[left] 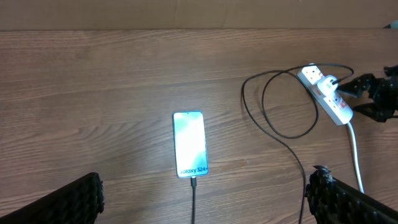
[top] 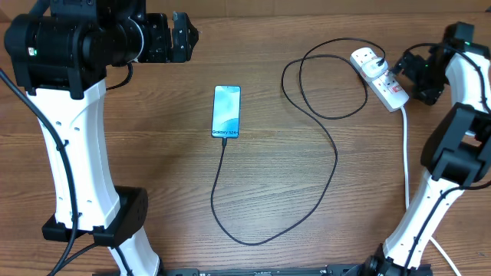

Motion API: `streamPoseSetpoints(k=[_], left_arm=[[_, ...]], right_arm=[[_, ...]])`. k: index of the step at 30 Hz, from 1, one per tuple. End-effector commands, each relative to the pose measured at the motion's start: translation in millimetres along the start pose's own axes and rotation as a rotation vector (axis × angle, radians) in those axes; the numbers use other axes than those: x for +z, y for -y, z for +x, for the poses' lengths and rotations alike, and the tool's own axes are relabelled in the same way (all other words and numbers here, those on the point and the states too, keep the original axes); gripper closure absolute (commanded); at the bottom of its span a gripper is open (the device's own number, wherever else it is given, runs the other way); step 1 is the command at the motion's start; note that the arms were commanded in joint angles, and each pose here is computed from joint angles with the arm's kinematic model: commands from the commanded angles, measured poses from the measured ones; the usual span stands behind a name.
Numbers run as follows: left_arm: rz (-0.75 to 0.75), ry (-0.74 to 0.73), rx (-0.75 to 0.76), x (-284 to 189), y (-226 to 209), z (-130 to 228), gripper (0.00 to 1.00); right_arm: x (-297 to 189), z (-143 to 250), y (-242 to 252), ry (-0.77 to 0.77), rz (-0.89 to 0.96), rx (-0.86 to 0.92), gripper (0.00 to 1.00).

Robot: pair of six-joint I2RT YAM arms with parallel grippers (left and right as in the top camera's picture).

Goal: Plug charger to phone and switch on socket

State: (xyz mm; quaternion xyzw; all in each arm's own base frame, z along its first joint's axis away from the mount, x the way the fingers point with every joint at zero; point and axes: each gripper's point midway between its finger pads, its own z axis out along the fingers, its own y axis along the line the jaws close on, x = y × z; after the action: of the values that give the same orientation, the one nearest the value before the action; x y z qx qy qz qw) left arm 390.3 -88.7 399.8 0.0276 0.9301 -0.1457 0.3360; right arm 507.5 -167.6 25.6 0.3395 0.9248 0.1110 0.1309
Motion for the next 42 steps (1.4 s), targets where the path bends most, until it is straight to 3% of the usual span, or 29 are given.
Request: streamPoseSetpoints(k=[1, 42], left_arm=[[-0.006, -0.009, 0.000, 3.1, -1.0, 1.0, 0.00], [-0.006, -0.009, 0.000, 3.1, -1.0, 1.0, 0.00]], right_arm=[[0.7, -7.2, 16.6, 0.000, -0.021, 0.065, 0.00], [15.4, -0.1, 7.0, 0.036, 0.127, -0.013, 0.00]])
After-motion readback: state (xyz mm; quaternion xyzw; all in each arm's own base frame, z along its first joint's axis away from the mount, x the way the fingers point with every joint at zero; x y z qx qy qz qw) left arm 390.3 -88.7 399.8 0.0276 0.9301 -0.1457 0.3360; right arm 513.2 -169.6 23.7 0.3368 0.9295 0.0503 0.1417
